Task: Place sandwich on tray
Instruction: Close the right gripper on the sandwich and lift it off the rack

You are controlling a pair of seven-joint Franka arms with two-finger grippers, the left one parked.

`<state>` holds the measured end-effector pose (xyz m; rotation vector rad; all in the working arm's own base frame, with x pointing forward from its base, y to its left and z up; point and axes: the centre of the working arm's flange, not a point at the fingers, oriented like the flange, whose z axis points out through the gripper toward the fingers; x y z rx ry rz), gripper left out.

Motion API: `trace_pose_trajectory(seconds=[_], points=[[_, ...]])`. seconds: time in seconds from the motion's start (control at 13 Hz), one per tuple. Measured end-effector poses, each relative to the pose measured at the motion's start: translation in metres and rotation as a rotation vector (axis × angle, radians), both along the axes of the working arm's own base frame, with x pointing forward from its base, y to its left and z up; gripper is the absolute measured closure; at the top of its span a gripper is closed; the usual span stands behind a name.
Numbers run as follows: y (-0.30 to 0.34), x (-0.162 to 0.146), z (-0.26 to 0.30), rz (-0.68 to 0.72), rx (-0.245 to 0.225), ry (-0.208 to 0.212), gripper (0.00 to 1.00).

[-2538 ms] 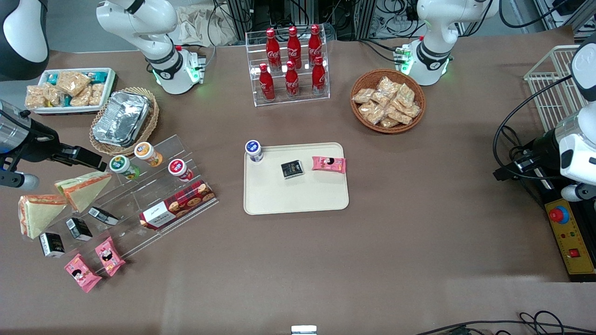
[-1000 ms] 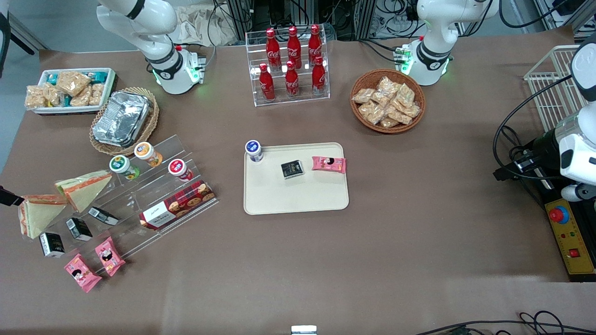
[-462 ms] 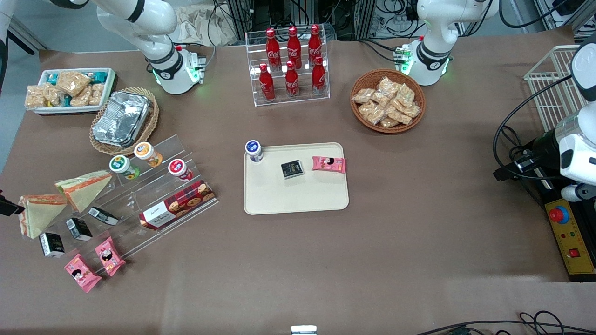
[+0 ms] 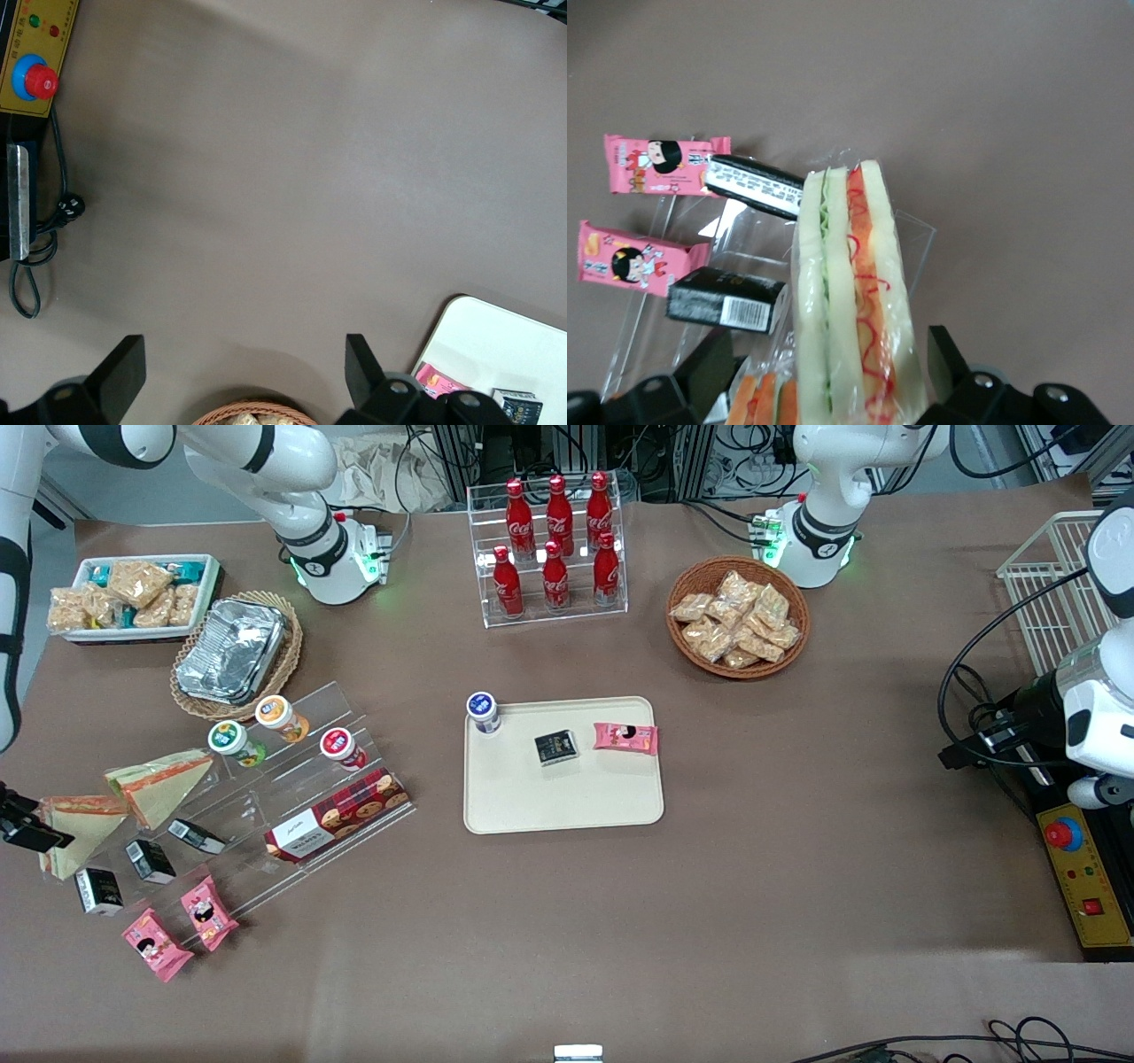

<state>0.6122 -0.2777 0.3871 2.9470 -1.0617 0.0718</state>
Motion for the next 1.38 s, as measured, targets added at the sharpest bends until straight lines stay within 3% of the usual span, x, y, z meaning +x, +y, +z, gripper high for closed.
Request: trace_pose_trajectory(seconds=[0.38, 0.69, 0.85, 1.0, 1.15, 1.38], points=[[0.0, 0.0, -0.021, -0.011, 0.015, 0.006, 0.06], [-0.009, -0.005, -0.021, 0.096, 0.033, 0.005, 0.53], [-0.015, -0.011, -0.02, 0.108, 0.047, 0.019, 0.59], [-0.012, -0.015, -0.01, 0.111, 0.09, 0.051, 0.6], [-0.008, -0.021, 0.021, 0.117, 0.141, 0.081, 0.64], [0.004, -0.037, 0.079, 0.138, 0.198, 0.095, 0.78]])
